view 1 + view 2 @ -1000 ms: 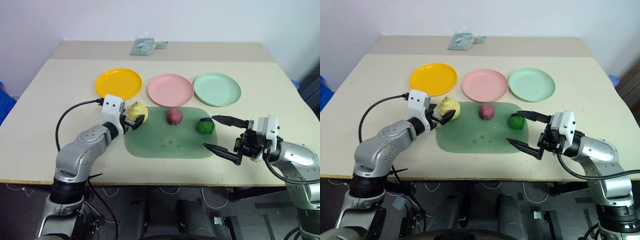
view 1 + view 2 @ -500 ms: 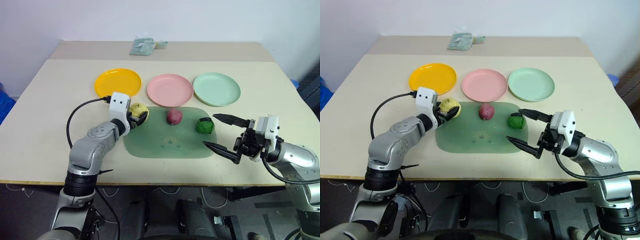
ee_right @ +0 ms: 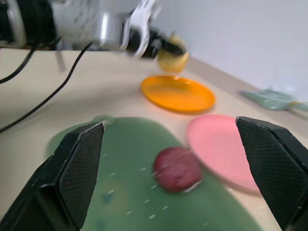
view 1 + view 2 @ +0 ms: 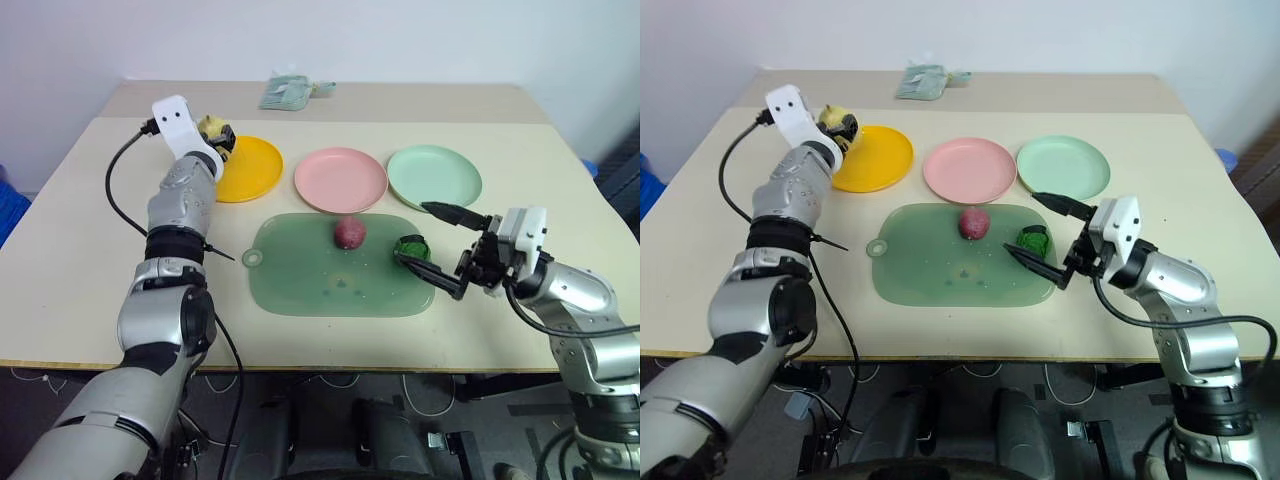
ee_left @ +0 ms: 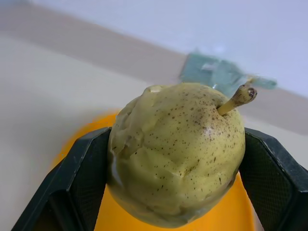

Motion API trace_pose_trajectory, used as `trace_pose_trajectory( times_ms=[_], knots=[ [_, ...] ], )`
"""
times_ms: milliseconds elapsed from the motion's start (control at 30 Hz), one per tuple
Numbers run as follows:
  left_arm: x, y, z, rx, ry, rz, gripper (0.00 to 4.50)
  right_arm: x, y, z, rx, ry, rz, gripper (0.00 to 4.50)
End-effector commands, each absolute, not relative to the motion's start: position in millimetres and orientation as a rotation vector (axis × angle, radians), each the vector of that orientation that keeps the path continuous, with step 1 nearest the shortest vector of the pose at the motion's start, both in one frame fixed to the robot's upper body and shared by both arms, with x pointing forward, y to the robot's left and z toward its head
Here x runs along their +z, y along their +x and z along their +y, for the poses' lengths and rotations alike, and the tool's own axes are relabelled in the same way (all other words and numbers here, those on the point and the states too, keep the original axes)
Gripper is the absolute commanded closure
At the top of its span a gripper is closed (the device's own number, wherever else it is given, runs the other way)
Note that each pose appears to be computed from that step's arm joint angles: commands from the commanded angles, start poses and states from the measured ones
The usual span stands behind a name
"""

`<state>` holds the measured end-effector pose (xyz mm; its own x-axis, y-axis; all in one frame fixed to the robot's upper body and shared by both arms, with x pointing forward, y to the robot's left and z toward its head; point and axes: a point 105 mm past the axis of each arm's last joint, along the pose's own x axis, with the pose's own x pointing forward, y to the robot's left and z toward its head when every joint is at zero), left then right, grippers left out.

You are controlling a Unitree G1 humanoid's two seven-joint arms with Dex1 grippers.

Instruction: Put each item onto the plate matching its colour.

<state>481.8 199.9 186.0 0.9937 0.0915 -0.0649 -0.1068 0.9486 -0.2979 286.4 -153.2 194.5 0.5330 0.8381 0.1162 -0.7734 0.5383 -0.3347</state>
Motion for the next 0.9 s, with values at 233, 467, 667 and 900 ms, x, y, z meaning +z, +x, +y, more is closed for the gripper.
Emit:
trace_pose_trajectory(
  times_ms=[233,467,667,900],
  knots=[
    [218,486,163,-0.111,-0.27,-0.096,0.02,208,290,-148,0.932,-0.27,-0.343,0.0],
    [235,428,146,-0.535,-0.171,-0.214,0.02,204,290,-142,0.921,-0.271,-0.292,0.0],
    [208,350,171,-0.729,0.063,-0.156,0.02,199,313,-120,0.929,-0.266,-0.21,0.0],
    [192,281,194,-1.072,0.179,-0.009,0.02,183,337,-90,1.016,-0.295,-0.113,0.0]
  ],
)
